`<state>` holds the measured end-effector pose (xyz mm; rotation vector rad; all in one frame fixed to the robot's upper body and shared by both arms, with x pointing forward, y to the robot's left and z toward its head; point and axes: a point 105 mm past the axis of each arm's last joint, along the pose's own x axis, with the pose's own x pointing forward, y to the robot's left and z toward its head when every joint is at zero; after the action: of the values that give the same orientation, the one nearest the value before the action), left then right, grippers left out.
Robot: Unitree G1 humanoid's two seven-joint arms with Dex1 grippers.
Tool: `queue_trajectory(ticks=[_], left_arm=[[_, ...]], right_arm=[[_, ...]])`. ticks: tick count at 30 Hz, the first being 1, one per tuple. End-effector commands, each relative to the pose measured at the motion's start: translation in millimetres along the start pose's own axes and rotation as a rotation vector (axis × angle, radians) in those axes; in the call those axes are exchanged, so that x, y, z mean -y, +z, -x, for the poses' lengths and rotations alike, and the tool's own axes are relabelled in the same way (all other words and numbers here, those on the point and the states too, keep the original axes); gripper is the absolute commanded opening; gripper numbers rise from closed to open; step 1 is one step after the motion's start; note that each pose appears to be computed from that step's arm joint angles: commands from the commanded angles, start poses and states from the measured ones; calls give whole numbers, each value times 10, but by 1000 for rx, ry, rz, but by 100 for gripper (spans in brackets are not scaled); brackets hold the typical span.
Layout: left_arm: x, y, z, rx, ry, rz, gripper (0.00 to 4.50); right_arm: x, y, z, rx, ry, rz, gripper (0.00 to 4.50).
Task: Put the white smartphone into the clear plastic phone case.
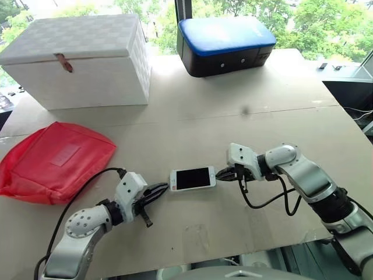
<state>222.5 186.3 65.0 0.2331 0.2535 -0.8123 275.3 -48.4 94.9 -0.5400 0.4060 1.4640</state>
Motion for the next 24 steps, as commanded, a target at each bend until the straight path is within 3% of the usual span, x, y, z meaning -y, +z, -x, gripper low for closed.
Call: queue_trajectory(ticks=[1, 16, 24], left_arm=[[30, 52, 1, 11, -15, -17, 12], [49, 87, -16, 19, -21, -11, 12], [-10, 252, -120, 74, 0, -2, 12]], right_arm=[[-74, 130, -71, 34, 50, 49, 0], [-85, 196, -236, 103, 128, 23, 0], [99, 364, -320, 179, 86, 30, 0]])
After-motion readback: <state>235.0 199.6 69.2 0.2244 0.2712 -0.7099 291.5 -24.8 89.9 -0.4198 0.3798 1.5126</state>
